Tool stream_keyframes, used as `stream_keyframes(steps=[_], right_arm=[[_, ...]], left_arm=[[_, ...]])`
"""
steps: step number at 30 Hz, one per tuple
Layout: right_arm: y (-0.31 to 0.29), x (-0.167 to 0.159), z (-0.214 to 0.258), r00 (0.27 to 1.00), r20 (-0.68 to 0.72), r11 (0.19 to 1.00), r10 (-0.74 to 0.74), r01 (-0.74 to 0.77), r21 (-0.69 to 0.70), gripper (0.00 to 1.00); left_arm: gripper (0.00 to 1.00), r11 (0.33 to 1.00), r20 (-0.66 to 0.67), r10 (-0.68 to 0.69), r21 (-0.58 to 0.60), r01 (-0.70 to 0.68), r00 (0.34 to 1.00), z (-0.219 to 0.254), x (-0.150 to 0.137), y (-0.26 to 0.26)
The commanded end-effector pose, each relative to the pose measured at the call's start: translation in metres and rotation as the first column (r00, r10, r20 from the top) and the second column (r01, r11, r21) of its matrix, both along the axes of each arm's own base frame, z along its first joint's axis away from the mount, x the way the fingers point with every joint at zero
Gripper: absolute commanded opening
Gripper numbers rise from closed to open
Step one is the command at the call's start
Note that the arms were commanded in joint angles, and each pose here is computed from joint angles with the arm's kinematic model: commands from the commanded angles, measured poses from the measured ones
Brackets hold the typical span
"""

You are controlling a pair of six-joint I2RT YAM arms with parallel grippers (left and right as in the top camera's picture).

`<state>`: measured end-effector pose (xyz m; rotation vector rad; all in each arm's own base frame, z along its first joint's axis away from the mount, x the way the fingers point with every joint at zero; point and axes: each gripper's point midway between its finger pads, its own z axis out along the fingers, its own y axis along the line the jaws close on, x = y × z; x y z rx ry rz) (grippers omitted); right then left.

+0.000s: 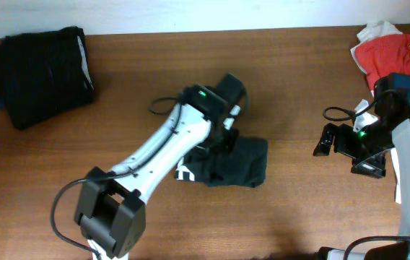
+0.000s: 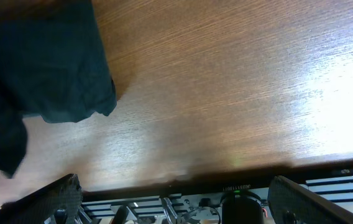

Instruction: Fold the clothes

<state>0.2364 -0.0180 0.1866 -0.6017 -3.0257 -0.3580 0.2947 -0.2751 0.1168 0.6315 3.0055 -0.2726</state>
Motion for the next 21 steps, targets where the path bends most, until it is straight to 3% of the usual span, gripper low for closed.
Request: stream_keyframes(steps=[1, 2, 6, 7, 8, 9, 13, 15, 16, 17, 19, 21], right_arm=[[0.002, 0.001, 0.006, 1.000, 0.027, 1.000, 0.013, -0.013, 0.000, 0.99], [0.002, 0.001, 0.006, 1.000, 0.027, 1.000, 0.013, -0.013, 0.000, 0.99], [0.002, 0.001, 0.006, 1.000, 0.027, 1.000, 0.013, -0.013, 0.000, 0.99], [0.002, 0.000, 0.006, 1.000, 0.026, 1.000, 0.013, -0.013, 0.000, 0.99], [0.003, -0.001, 0.006, 1.000, 0.022, 1.000, 0.014, -0.014, 0.001, 0.99], [0.003, -0.001, 0.006, 1.000, 0.021, 1.000, 0.015, -0.016, 0.002, 0.99], [0.003, -0.001, 0.006, 1.000, 0.022, 1.000, 0.017, -0.017, 0.001, 0.99], [0.002, -0.001, 0.006, 0.999, 0.024, 0.999, 0.032, -0.032, -0.003, 0.99], [0.002, -0.001, 0.006, 0.999, 0.026, 0.999, 0.039, -0.039, -0.003, 0.99], [0.002, -0.001, 0.006, 0.999, 0.026, 0.999, 0.039, -0.039, -0.003, 0.99], [0.002, 0.001, 0.006, 0.999, 0.034, 0.999, 0.039, -0.039, -0.005, 0.99], [0.001, 0.003, 0.006, 0.998, 0.041, 0.999, 0.040, -0.039, -0.007, 0.99]], left_arm=[[0.04, 0.999, 0.012, -0.002, -0.042, 0.003, 1.000, -0.009, -0.012, -0.025], [0.10, 0.999, 0.019, -0.020, -0.048, 0.021, 1.000, -0.016, -0.013, -0.035], [0.19, 0.998, 0.018, -0.022, -0.065, 0.023, 1.000, -0.041, -0.013, -0.061], [0.27, 0.996, 0.021, -0.030, -0.087, 0.032, 0.999, -0.042, -0.013, -0.068], [0.60, 0.993, 0.020, -0.039, -0.112, 0.041, 0.999, -0.038, -0.014, -0.074], [0.67, 0.991, 0.018, -0.050, -0.124, 0.051, 0.999, -0.034, -0.015, -0.077], [0.66, 0.986, 0.054, -0.087, -0.139, 0.094, 0.995, 0.033, -0.013, -0.070], [0.67, 1.000, 0.124, 0.007, -0.005, -0.007, 0.992, 0.063, 0.005, -0.022], [0.79, 0.999, 0.111, 0.041, 0.030, -0.045, 0.993, 0.064, 0.010, -0.003], [0.84, 0.997, 0.057, 0.073, 0.030, -0.075, 0.996, 0.061, 0.010, 0.009], [0.84, 0.992, -0.044, 0.123, 0.013, -0.122, 0.991, 0.042, 0.011, 0.023], [0.84, 0.994, -0.096, 0.085, -0.066, -0.092, 0.992, 0.015, 0.012, 0.015]])
